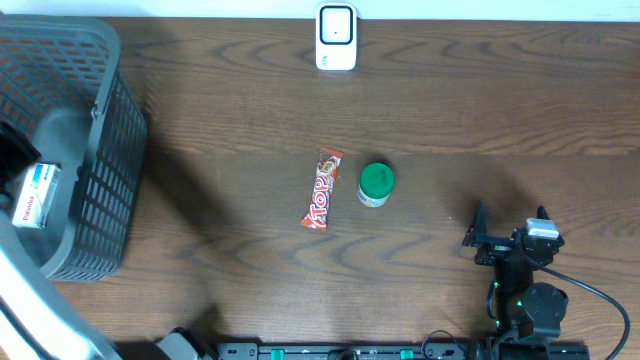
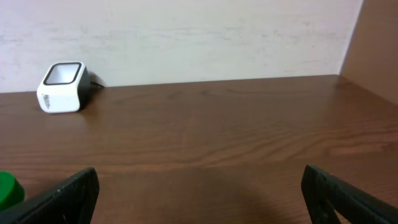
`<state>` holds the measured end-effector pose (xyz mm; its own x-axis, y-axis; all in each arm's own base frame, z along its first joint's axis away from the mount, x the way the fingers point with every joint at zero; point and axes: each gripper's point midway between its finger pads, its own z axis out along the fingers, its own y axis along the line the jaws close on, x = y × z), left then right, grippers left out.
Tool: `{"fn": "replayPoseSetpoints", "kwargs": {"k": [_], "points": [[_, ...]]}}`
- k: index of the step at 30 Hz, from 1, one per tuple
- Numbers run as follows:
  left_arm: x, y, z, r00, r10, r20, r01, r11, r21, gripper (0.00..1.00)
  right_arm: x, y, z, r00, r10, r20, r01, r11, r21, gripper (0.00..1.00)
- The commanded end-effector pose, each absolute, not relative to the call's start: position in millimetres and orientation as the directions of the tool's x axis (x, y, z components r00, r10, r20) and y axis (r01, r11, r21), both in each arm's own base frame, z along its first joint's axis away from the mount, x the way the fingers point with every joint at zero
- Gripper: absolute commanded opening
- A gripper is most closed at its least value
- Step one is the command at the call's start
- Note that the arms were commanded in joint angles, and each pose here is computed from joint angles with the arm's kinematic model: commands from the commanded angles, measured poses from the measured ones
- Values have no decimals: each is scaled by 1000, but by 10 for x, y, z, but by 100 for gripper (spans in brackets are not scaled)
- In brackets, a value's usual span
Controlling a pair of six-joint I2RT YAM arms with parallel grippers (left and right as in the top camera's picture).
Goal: Scan the item barcode
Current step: 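Reach left gripper into basket and grasp small orange box, then place orange box on table left of candy bar with left gripper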
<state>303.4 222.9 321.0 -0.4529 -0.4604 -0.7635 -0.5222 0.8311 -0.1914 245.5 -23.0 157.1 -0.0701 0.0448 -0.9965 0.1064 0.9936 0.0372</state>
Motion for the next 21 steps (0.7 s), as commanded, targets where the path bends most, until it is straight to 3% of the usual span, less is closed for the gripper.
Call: {"fn": "replayPoseSetpoints", "kwargs": {"k": [1, 5, 10, 15, 21], "points": [[3020, 1575, 3965, -312, -417, -854, -268, 901, -342, 61, 2453, -218, 1571, -70, 33, -997, 101, 995, 26, 99], [2885, 727, 4445, -275, -363, -890, 62, 917, -393, 60, 2453, -218, 1571, -70, 33, -997, 101, 995, 26, 99], [2850, -45, 4357, -383, -294, -876, 269, 872, -410, 61, 2453, -218, 1571, -70, 33, -997, 101, 995, 26, 99], [3062, -546, 3700, -562, -206, -801, 283, 862, -421, 61, 2453, -218, 1571, -70, 33, -997, 101, 995, 25, 99], [3268, -905, 2465, -783, -46, -621, 190, 932, -308, 61, 2453, -218, 1571, -70, 33, -997, 101, 995, 26, 99]]}}
